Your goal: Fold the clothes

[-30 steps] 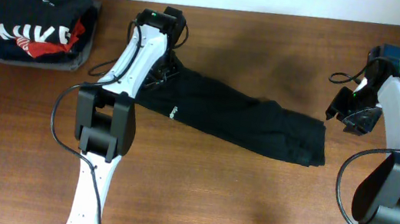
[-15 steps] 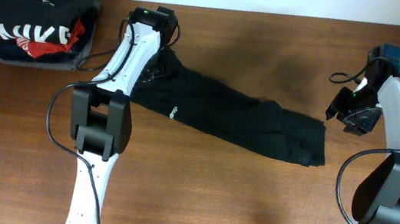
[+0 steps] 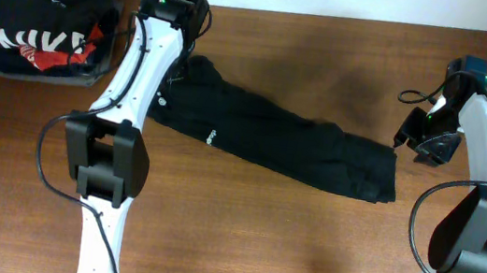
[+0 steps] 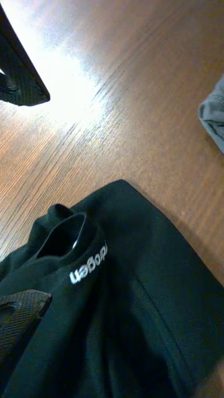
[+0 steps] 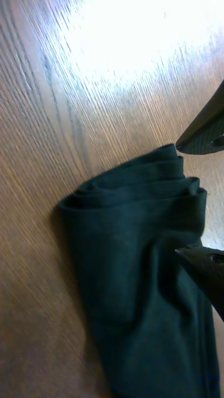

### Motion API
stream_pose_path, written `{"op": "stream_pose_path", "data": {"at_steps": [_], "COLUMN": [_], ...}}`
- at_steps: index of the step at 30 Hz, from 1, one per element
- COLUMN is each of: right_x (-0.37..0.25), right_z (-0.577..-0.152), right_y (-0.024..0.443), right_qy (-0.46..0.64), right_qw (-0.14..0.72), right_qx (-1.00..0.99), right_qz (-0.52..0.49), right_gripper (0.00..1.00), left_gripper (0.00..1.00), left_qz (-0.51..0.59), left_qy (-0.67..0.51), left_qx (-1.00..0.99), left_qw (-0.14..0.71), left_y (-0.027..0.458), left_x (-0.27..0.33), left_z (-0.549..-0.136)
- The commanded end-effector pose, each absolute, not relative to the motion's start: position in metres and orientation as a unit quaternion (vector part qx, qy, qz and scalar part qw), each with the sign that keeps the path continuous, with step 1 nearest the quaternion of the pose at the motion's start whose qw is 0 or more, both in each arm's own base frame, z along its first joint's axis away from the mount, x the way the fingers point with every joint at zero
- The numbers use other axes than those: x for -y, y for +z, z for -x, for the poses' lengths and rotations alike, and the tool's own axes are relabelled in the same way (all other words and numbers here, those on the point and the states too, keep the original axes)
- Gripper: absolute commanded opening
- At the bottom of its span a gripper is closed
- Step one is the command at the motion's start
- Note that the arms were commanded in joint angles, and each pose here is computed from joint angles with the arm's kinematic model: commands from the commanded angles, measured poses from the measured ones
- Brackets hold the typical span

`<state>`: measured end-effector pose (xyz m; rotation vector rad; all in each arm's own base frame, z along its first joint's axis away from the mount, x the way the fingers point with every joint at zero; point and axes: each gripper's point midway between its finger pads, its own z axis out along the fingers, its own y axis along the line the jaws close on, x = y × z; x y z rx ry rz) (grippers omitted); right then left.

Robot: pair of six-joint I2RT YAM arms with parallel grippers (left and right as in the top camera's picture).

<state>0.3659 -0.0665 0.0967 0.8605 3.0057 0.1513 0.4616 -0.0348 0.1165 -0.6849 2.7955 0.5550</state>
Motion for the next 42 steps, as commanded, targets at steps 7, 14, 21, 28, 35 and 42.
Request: {"op": "stream_pose_path", "data": {"at_steps": [7, 14, 21, 28, 35, 42], "right_x": [0.030, 0.050, 0.085, 0.085, 0.070, 0.059], "right_z": [-0.360, -0.336, -0.326, -0.329, -0.329, -0.323], "right_y": [0.093, 0.063, 0.057, 0.060, 0.052, 0.039], "right_qy": [0.077, 0.073, 0.131, 0.231, 0.291, 0.313], "right_qw": [-0.004, -0.035, -0.019, 0.037, 0.081, 0.087], "right_qx": [-0.980, -0.973, -0.968, -0.961, -0.949, -0.943], "right_qz": [-0.185, -0.217, -0.212, -0.146, -0.085, -0.071], "right_gripper": [0.53, 0.57, 0.61, 0.83, 0.99, 0.99], "left_gripper": [0.99, 0.99, 0.99, 0.99, 0.99, 0.99], "left_qz": [0.016, -0.109, -0.122, -0.123, -0.123, -0.123], "left_qy": [-0.065, -0.084, -0.088, -0.090, -0.090, -0.090], "left_qx": [-0.994, -0.985, -0.980, -0.978, -0.978, -0.979], "left_qw": [0.085, 0.101, 0.129, 0.141, 0.140, 0.139], "left_y": [0.108, 0.102, 0.104, 0.106, 0.106, 0.106], "left_x": [0.132, 0.170, 0.183, 0.184, 0.183, 0.183], "left_z": [-0.482, -0.484, -0.494, -0.500, -0.500, -0.499]}}
